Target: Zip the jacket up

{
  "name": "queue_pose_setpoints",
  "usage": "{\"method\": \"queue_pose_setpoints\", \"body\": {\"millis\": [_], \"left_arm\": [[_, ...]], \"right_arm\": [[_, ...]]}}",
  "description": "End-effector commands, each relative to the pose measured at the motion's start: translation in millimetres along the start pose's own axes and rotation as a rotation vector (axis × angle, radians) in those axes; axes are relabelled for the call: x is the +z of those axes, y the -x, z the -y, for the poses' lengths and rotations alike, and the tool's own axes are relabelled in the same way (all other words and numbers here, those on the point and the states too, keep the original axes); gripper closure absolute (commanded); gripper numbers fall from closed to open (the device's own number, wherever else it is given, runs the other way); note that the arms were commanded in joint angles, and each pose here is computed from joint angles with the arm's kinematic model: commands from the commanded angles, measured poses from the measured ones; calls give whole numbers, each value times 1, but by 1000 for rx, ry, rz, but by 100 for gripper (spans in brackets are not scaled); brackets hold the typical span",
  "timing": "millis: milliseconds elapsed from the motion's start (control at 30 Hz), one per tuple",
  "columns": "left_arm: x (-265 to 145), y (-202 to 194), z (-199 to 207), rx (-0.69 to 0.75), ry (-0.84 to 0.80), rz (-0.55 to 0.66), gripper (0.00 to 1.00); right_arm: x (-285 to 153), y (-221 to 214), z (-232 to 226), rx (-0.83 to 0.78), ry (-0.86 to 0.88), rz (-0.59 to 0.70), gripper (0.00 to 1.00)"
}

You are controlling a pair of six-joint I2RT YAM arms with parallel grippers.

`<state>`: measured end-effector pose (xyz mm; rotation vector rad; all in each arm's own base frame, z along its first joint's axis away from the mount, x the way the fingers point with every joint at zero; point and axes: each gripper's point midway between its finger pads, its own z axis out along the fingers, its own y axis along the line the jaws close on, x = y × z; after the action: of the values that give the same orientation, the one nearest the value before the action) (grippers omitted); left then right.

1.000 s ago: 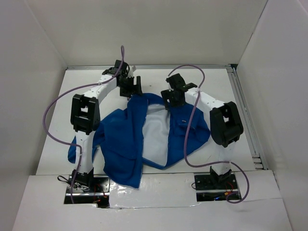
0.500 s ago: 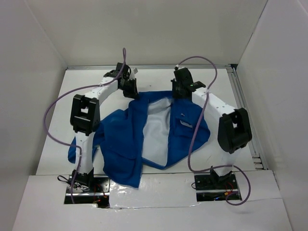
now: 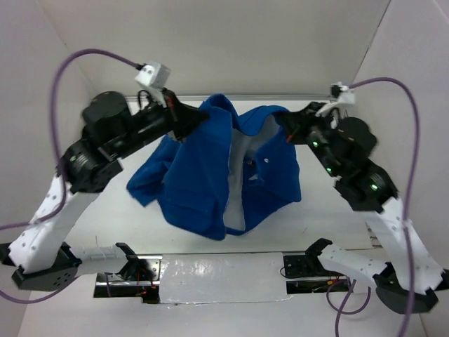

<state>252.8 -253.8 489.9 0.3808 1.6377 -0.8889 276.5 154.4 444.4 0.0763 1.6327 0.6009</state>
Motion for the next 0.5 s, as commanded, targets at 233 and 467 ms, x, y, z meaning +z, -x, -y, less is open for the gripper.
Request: {"method": "queue_pose_setpoints", "body": {"millis": [233,467], "left_arm": [[-115,90,100,46,-391,274,100],[-92,112,84,54,-275,316,100]], "right_arm": [[-157,157,-101,61,526,305,100],[-114,179,-92,89,352,332,100]]}}
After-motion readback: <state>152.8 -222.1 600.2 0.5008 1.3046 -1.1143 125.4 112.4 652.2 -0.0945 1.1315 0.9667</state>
